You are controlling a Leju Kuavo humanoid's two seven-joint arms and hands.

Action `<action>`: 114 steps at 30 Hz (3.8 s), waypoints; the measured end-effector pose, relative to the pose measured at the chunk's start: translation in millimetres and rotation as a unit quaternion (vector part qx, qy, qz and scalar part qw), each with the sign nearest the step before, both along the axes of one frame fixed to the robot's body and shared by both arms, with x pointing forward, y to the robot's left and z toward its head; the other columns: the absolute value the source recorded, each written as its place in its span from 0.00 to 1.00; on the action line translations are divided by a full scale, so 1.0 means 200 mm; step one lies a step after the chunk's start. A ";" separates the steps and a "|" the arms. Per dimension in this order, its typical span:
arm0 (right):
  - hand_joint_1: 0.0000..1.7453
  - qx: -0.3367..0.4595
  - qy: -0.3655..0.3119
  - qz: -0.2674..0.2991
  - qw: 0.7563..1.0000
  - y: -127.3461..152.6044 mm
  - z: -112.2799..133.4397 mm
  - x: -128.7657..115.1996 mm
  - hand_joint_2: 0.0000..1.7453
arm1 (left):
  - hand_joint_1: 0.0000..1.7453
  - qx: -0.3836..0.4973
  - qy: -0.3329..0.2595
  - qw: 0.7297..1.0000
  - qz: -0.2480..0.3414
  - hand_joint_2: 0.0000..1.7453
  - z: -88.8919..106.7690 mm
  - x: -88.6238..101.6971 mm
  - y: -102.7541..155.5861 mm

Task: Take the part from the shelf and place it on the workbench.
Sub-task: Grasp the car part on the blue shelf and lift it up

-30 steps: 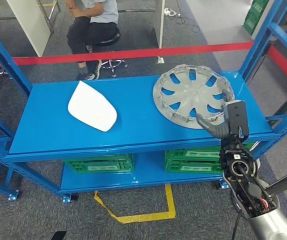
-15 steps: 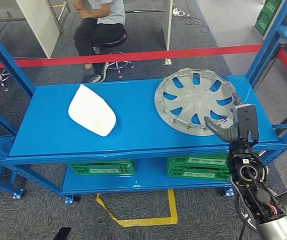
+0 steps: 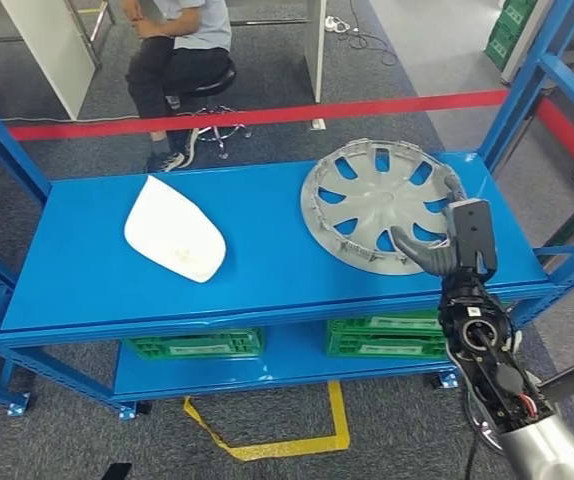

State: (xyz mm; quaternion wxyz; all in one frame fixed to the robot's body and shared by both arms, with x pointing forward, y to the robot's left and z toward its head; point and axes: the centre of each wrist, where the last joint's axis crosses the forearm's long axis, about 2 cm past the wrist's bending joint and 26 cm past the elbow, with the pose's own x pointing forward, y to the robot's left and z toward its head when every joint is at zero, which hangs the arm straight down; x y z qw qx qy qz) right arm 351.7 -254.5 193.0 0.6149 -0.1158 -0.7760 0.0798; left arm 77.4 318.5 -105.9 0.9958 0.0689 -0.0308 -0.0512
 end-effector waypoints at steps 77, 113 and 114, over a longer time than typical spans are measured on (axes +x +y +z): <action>0.00 -0.450 0.202 0.002 0.870 -0.02 -0.07 0.26 1.00 | 0.00 -0.008 -0.002 1.000 -0.003 0.00 0.00 0.01 0.01; 0.00 -0.418 0.090 -0.060 0.902 -0.07 -0.17 0.29 1.00 | 0.00 -0.014 -0.005 1.000 -0.010 0.00 0.00 0.03 0.00; 0.00 -0.416 0.086 -0.062 0.903 -0.07 -0.17 0.29 1.00 | 0.00 -0.014 -0.005 1.000 -0.010 0.00 0.00 0.03 0.00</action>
